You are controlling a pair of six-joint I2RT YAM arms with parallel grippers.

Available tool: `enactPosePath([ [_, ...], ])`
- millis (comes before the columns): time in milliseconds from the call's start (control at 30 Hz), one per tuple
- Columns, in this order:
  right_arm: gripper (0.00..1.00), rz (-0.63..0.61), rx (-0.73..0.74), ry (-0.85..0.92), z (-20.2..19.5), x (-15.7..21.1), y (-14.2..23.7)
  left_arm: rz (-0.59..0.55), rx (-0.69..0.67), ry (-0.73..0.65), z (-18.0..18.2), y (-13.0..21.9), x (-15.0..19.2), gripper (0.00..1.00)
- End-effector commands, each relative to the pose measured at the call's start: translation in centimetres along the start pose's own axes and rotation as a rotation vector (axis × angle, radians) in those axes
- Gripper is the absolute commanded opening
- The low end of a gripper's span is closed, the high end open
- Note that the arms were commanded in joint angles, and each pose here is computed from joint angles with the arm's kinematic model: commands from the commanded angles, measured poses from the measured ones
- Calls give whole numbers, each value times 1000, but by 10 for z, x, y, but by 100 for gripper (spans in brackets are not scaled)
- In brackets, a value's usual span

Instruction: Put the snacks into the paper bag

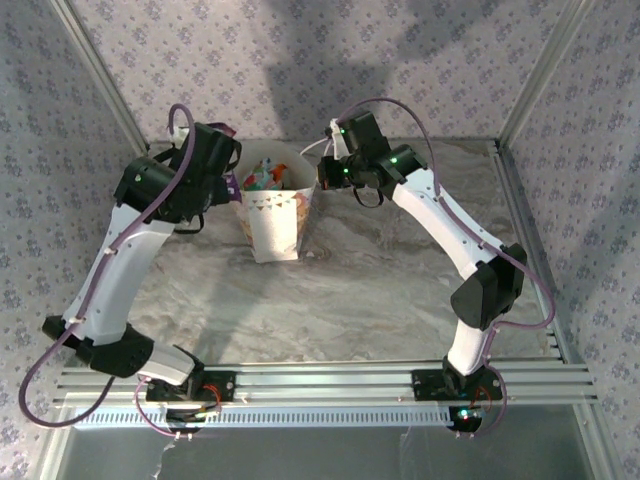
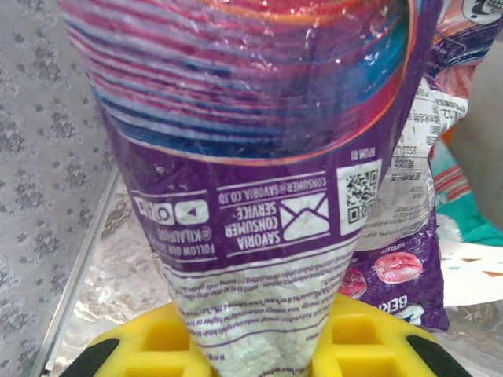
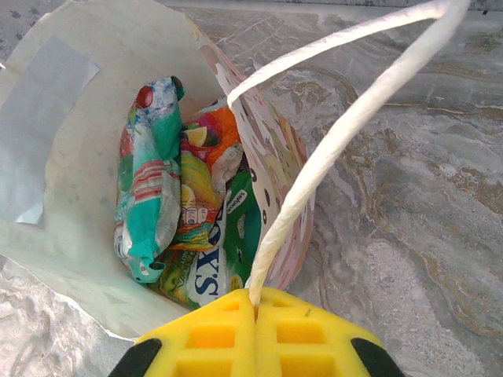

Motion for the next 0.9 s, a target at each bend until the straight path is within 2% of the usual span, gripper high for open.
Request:
enactPosePath([
  [0, 0, -17, 2, -11, -2, -8, 10, -60, 69, 13, -14, 11, -21, 0],
  [400, 0, -11, -49, -22, 6, -11, 8, -75, 171, -9, -63, -5, -37, 0],
  [700, 0, -18, -55, -17, 7, -13, 10, -147, 156, -12, -77, -20, -48, 0],
  [867, 0, -19, -56, -17, 7, -14, 9, -152, 248, -27, -96, -25, -45, 0],
])
Point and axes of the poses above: each hand's point on the last joint's axis, 136 mm out from that joint toward the fingers, its own y axis back along the fingers, its own z axis along the line the jaws close on, x = y × z, the point moved 3 cm from there along y, back along the fingers, and after that the axes turned 14 degrees about y, right-handed, at the moved point
